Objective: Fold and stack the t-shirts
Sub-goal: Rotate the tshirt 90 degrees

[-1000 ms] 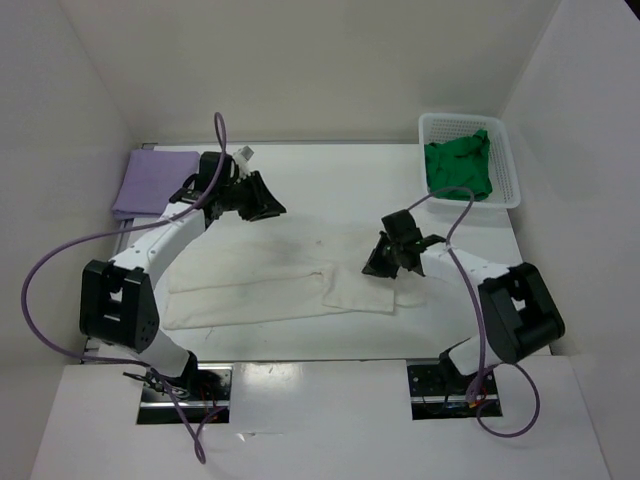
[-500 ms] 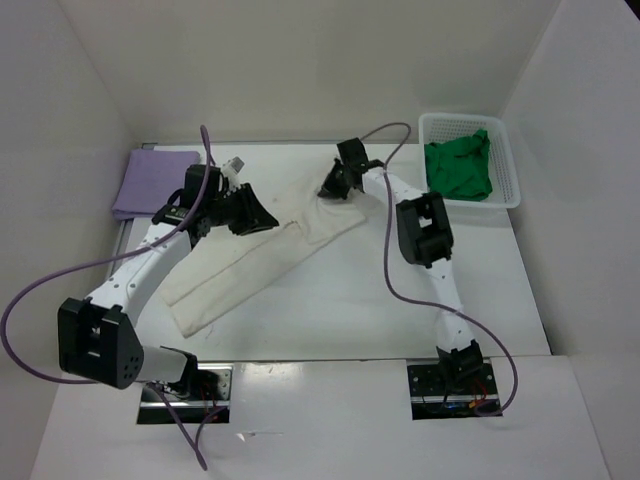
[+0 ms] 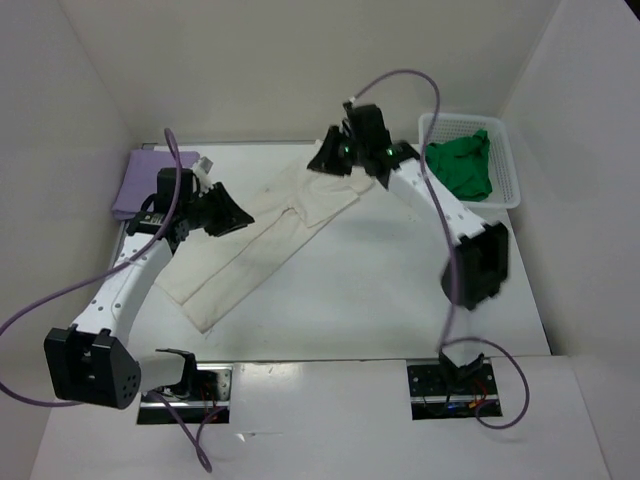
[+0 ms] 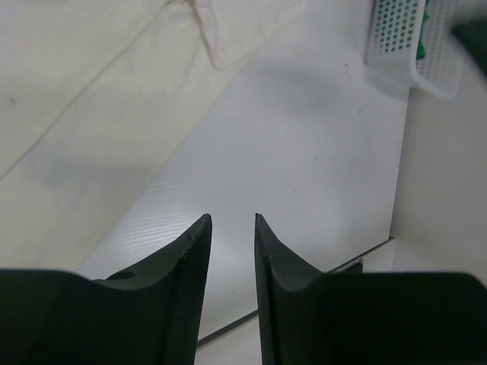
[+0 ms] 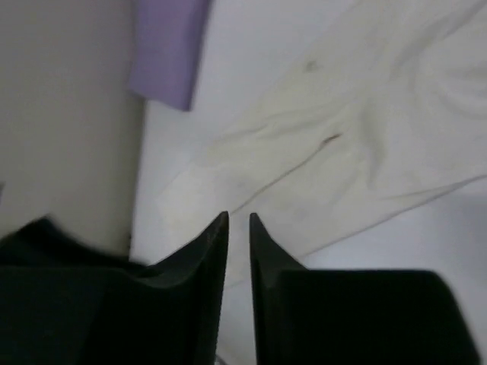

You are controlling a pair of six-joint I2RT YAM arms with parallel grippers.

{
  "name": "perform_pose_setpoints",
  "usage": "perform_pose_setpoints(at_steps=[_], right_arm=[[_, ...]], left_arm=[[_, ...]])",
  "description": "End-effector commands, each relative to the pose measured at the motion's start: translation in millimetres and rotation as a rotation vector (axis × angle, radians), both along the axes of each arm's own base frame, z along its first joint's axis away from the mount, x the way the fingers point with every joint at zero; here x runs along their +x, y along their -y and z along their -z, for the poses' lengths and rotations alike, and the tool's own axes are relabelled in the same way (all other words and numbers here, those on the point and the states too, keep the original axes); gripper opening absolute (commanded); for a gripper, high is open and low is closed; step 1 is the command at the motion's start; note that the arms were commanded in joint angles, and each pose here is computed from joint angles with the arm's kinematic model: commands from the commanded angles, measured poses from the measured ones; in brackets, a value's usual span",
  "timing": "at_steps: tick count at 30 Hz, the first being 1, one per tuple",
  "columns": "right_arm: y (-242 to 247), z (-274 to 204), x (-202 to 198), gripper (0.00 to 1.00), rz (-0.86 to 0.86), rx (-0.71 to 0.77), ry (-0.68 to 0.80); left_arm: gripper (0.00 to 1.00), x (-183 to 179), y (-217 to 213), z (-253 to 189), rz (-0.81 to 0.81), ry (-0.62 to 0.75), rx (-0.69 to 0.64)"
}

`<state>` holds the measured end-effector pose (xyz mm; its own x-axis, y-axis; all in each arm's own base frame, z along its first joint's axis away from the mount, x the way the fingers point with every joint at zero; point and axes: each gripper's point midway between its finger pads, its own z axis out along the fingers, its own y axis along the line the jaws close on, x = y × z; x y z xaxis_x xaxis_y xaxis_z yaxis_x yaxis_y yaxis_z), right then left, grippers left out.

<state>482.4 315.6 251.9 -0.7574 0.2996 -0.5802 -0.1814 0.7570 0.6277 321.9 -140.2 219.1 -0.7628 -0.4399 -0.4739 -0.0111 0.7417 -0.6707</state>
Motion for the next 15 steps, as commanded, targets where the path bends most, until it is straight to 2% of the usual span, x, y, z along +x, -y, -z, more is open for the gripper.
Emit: perform_pose_setpoints(at_steps=[1,2,3,4,5,7,8,10,11,15], right_arm=[[2.2,28.0,-91.7,0.18,-0.076,0.089,-0.037],[2.2,38.3,-109.5,0.01,-0.080,0.096,-0.063],[-16.0,45.6,-134.5,0.00,-0.119,0.120,-0.084],[-20.2,75.5,-159.6,0.00,-0.142,0.100,-0.145],[-33.0,90.1,-175.1,0.00,-0.168,0.100,-0.179],[-71.1,111.8,-209.2,0.09,-0.248,0.131,-0.235],[-80.4,139.6,-215.4,0.28,-0.255,0.113,-0.299],[-99.8,153.4,-221.7,0.45,-0.259,0.132,-0.312],[-102.3,169.7,-215.6,0.57,-0.232,0.116,-0.329],[-114.7,199.5,-199.2,0.60,-0.159,0.085,-0.351]], left_arm=[[0.36,-1.5,-20.8,5.8,-0.038,-0.012,0.015],[0.32,-1.0,-27.3,8.6,-0.053,-0.022,0.007],[0.29,-3.5,-27.8,10.4,-0.047,-0.018,0.015],[0.20,-1.2,-33.8,11.1,-0.068,-0.018,0.021],[0.17,-0.3,-37.0,11.4,-0.072,-0.014,0.027],[0.13,1.6,-37.0,6.6,-0.073,-0.001,0.027],[0.12,2.5,-37.0,9.3,-0.072,-0.010,0.027],[0.12,2.5,-37.0,9.3,-0.072,-0.010,0.027],[0.12,4.8,-36.9,7.3,-0.073,0.003,0.027],[0.13,3.4,-32.4,9.4,-0.056,0.001,0.002]])
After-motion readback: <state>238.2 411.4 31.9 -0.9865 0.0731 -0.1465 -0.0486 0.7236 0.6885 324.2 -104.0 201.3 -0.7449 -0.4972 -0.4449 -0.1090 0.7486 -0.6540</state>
